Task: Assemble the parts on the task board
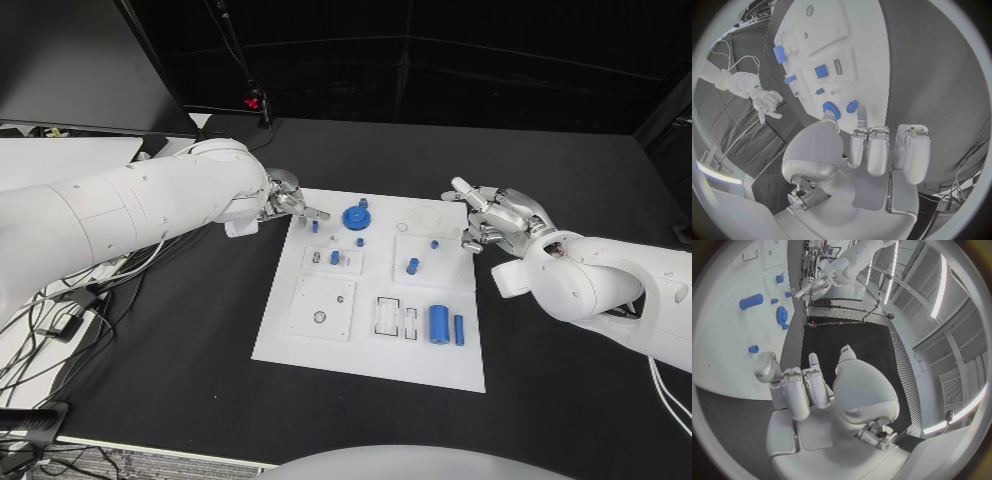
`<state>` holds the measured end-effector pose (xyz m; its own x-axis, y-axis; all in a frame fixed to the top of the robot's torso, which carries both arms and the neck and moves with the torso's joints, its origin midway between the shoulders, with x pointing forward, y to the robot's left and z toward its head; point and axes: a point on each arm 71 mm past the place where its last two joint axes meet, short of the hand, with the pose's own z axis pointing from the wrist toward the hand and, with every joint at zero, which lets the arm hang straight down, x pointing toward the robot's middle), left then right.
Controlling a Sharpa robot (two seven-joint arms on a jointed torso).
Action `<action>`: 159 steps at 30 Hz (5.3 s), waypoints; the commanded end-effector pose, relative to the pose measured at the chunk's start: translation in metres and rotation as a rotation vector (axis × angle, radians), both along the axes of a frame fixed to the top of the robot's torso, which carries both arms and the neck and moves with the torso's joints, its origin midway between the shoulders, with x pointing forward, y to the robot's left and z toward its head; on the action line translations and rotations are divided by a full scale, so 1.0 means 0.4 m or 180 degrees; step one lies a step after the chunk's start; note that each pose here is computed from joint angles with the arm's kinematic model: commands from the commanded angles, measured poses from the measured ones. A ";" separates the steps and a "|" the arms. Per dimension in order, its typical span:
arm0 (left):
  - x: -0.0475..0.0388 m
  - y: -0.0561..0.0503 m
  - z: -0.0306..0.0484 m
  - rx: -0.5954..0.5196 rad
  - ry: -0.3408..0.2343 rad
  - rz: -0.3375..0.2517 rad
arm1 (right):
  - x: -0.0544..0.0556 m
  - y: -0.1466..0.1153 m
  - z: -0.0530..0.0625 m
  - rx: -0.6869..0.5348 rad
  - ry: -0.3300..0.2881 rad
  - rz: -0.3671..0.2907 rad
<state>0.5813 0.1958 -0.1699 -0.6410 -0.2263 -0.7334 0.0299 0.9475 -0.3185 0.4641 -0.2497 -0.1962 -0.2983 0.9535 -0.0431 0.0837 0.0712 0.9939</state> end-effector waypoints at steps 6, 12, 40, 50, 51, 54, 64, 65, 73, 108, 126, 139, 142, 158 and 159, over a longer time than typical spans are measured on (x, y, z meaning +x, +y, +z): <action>0.004 -0.010 -0.006 0.0093 0.0065 -0.0031 | -0.001 0.005 0.003 0.0021 -0.0022 0.0026; 0.009 -0.019 -0.013 0.0093 0.0079 -0.0042 | -0.001 0.005 0.004 0.0022 -0.0024 0.0026; 0.019 -0.036 -0.025 0.0087 0.0119 -0.0085 | -0.001 0.006 0.003 0.0019 -0.0020 0.0023; 0.018 -0.039 -0.027 0.0087 0.0154 -0.0122 | -0.001 0.006 0.003 0.0019 -0.0019 0.0022; 0.018 -0.039 -0.027 0.0084 0.0156 -0.0129 | -0.001 0.006 0.003 0.0018 -0.0019 0.0022; 0.017 -0.041 -0.027 0.0072 0.0159 -0.0150 | 0.000 0.006 0.003 0.0018 -0.0018 0.0021; 0.018 -0.046 -0.026 0.0014 0.0121 -0.0194 | 0.000 0.005 0.003 0.0016 -0.0015 0.0019; 0.018 -0.047 -0.025 0.0007 0.0118 -0.0200 | 0.000 0.005 0.003 0.0015 -0.0014 0.0019; 0.019 -0.049 -0.022 -0.0053 0.0059 -0.0224 | 0.001 0.004 0.002 0.0012 -0.0009 0.0015; -0.090 0.041 -0.001 -0.0470 -0.0004 -0.0110 | -0.001 -0.004 0.003 0.0001 -0.0006 -0.0011; -0.144 0.022 -0.014 -0.0378 0.0174 -0.0126 | -0.001 -0.003 0.003 0.0003 -0.0010 -0.0009; -0.144 0.008 -0.033 -0.0252 0.0336 -0.0160 | -0.001 -0.001 0.003 0.0008 -0.0012 0.0001; -0.143 0.004 -0.035 -0.0239 0.0351 -0.0162 | -0.002 -0.001 0.003 0.0009 -0.0012 0.0003; -0.142 -0.004 -0.046 -0.0153 0.0453 -0.0183 | -0.002 0.002 0.003 0.0013 -0.0008 0.0015; -0.141 -0.005 -0.046 -0.0153 0.0451 -0.0181 | -0.002 0.002 0.003 0.0013 -0.0008 0.0016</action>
<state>0.5255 0.1939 -0.1880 -0.7378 -0.2288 -0.6351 0.0406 0.9240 -0.3801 0.4637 -0.2505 -0.1966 -0.2968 0.9539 -0.0436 0.0897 0.0733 0.9933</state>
